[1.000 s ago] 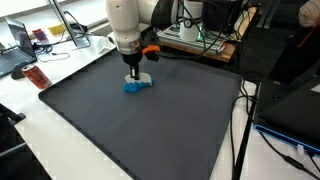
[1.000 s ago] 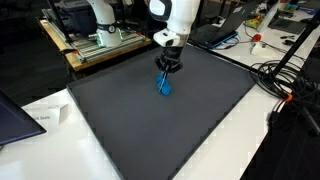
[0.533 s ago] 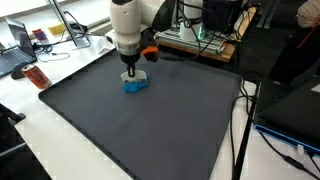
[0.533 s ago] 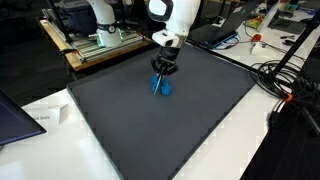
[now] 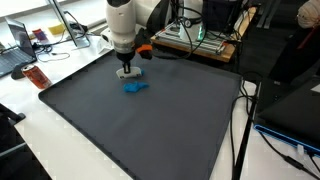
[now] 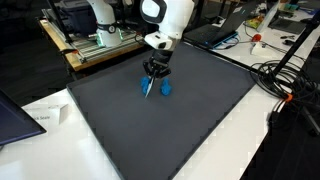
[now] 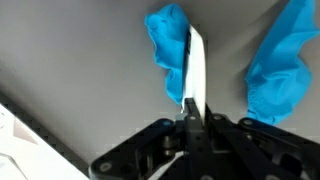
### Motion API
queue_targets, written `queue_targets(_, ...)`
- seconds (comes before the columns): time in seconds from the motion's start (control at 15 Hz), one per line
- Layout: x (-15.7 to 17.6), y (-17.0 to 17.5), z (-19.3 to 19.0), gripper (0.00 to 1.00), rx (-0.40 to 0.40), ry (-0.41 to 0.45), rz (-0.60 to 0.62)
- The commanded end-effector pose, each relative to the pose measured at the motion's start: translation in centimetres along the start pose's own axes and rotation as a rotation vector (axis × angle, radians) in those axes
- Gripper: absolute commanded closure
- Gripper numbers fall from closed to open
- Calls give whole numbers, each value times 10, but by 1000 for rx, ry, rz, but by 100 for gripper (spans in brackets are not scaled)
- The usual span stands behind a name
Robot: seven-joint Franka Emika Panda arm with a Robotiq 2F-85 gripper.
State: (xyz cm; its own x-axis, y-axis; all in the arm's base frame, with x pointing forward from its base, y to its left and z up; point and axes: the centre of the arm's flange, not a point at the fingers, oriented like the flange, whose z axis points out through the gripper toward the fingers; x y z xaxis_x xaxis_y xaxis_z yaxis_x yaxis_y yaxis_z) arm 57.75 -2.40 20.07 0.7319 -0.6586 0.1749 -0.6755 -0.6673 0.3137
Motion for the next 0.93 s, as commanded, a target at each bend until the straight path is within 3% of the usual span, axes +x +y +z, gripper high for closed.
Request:
queue_targets(0.0,7,21,-16,99,44,-16,-12)
queue_targets(0.47,20,44,-57,99,118,-64,-28)
queue_targets(0.87,-16,35,-97,99,-45,14,19)
